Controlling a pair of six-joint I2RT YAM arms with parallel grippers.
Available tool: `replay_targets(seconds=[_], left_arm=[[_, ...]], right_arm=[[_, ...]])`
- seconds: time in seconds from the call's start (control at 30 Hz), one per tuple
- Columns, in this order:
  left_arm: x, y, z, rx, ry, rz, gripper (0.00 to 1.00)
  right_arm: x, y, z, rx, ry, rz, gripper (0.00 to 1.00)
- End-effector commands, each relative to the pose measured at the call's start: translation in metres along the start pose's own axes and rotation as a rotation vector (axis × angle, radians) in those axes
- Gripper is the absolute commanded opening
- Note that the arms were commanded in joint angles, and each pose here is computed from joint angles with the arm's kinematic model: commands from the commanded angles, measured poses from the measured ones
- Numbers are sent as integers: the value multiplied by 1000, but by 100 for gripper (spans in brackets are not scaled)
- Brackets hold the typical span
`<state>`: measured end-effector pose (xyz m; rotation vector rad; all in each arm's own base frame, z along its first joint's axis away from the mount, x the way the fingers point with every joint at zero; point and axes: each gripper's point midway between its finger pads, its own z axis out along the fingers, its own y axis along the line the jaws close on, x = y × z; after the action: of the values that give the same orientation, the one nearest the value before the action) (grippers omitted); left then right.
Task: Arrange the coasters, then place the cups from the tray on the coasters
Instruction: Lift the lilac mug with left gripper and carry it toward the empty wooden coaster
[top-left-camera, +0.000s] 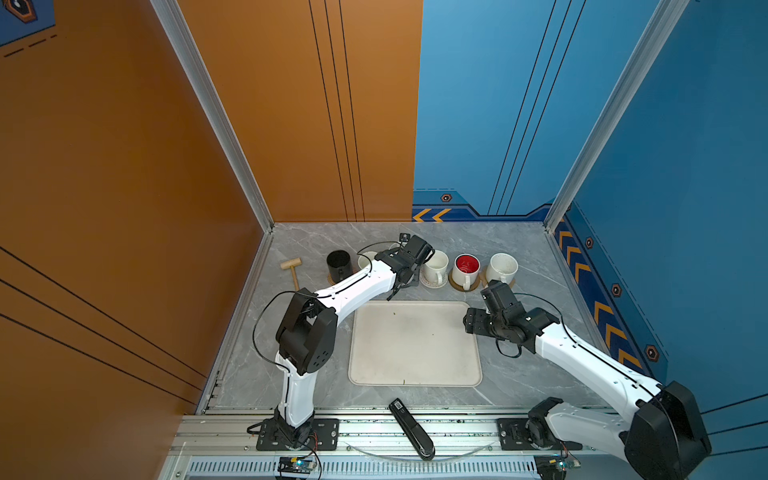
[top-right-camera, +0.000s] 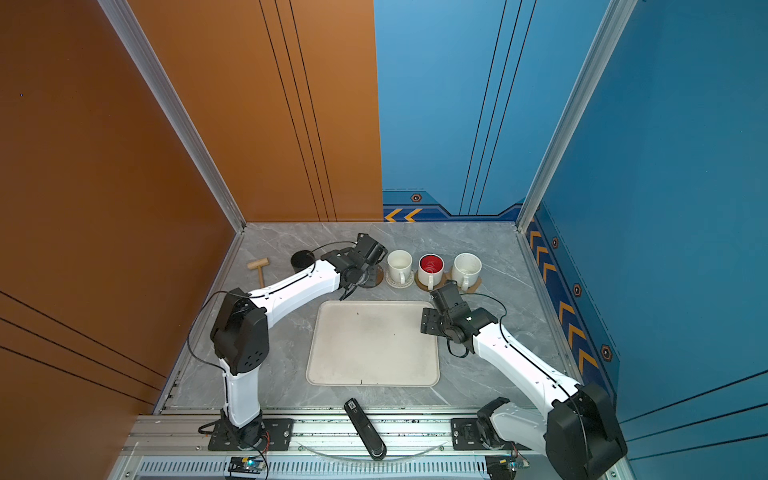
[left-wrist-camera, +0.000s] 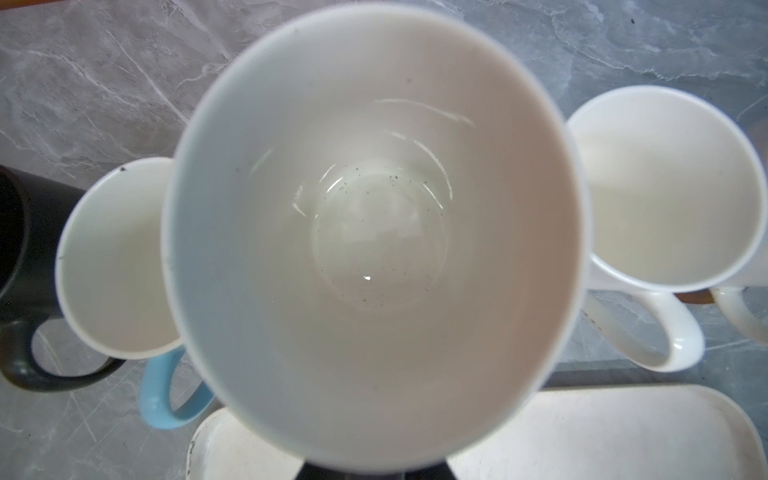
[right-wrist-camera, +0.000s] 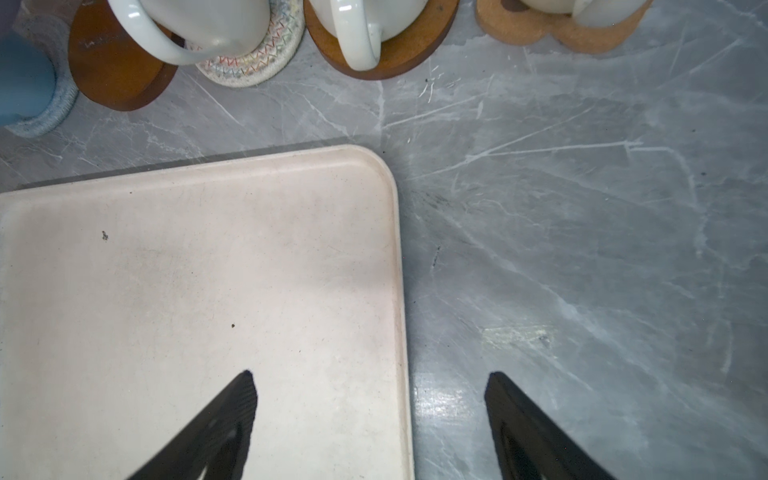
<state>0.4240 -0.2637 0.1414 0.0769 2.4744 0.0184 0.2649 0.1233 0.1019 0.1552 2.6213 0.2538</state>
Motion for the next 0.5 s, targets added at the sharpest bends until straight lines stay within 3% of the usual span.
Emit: replay_targets(seconds=[0.0, 0.47], left_arm=[[-30, -8, -4, 40, -78, -32, 0], [-25, -14, 22, 39, -47, -40, 0]], right_arm=[[3, 6, 2, -16, 22, 14, 84], [8, 8, 7, -16, 41, 14, 84]])
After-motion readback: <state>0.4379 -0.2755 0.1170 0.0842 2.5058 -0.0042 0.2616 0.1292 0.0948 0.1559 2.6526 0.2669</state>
